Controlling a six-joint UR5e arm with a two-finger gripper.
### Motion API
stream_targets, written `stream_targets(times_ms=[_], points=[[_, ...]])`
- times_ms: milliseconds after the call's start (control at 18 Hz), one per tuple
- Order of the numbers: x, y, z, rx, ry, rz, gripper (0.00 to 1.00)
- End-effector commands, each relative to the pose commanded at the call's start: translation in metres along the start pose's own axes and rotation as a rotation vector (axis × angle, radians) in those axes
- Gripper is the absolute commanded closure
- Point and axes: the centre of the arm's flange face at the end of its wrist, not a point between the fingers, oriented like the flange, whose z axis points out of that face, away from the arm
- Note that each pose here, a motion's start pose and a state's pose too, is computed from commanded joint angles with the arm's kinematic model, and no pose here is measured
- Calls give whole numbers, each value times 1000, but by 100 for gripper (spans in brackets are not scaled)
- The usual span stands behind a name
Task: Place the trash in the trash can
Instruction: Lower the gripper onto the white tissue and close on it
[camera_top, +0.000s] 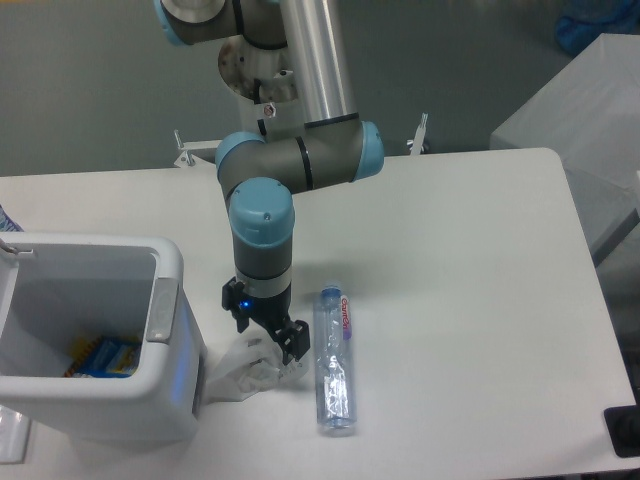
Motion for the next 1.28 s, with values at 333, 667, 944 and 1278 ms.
stream_targets(times_ms=[333,667,944,1278], points=[[-1,0,-3,-3,-8,-7,84],[-3,-1,-9,0,-18,-8,100],[-6,-2,-24,20,-36,-11,100],[-4,1,-44,36,-55,-19,100]])
